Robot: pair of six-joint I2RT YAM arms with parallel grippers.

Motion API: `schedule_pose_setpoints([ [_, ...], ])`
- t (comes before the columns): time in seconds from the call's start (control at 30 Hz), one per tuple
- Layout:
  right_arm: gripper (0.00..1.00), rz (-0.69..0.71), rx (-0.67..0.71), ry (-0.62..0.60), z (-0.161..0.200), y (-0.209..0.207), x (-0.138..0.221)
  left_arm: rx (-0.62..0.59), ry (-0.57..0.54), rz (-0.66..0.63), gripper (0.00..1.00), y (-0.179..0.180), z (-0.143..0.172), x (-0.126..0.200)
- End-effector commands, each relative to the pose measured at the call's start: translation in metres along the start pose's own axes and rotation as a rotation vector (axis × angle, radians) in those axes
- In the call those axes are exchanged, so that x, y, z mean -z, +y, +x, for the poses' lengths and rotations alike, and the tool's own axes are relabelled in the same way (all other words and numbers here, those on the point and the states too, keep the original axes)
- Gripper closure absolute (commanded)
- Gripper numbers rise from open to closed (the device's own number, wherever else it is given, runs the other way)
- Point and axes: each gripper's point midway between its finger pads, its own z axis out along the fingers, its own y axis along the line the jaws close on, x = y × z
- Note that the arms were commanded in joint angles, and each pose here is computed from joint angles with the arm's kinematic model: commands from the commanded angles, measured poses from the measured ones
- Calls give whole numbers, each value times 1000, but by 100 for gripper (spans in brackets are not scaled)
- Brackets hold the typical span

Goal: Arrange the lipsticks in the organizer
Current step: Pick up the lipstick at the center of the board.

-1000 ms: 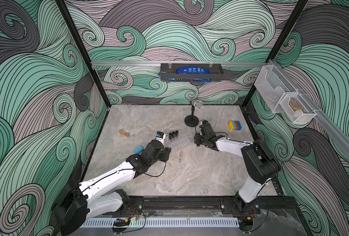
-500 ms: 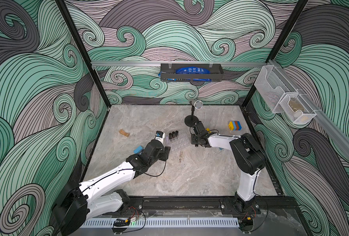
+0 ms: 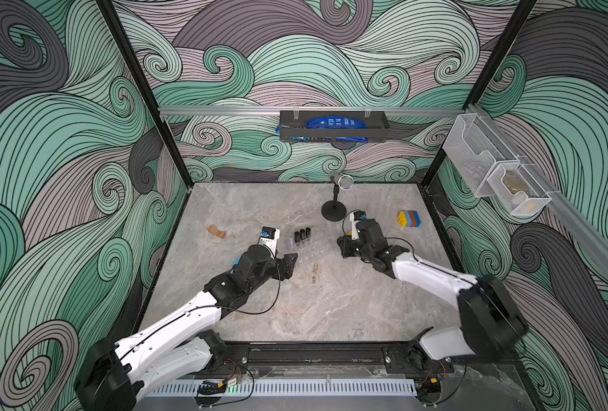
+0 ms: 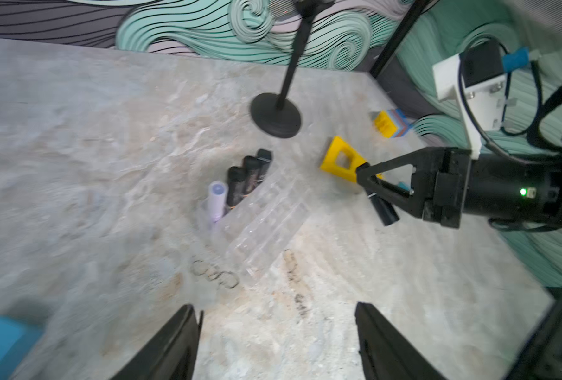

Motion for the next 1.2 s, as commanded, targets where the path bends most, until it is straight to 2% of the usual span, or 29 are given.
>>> schedule_pose_setpoints([
  [0.0,86,-404,36,-86,5,76,35,110,110,335,26,-59,25,-7],
  [0.1,87,-586,27,-154,7,106,64,86,198,436,30,-86,40,-14],
  [0.23,89,-704,2,-194,6,128,87,94,155,546,33,-105,33,-10],
  [0.43,90,-800,-103,-198,14,134,95,136,115,633,41,-118,25,-10],
  [0.57,90,-819,-138,-216,13,138,98,136,110,667,52,-123,23,-8],
  [0.77,89,-818,-183,-253,7,138,98,139,87,685,64,-123,22,-6],
  [1.0,86,-863,-233,-240,10,150,96,126,64,720,84,-128,19,-4],
  [1.1,79,-857,-240,-252,7,149,98,98,42,686,95,-121,20,-4],
  [1.17,69,-836,-242,-262,3,145,98,38,19,632,100,-110,25,-5],
])
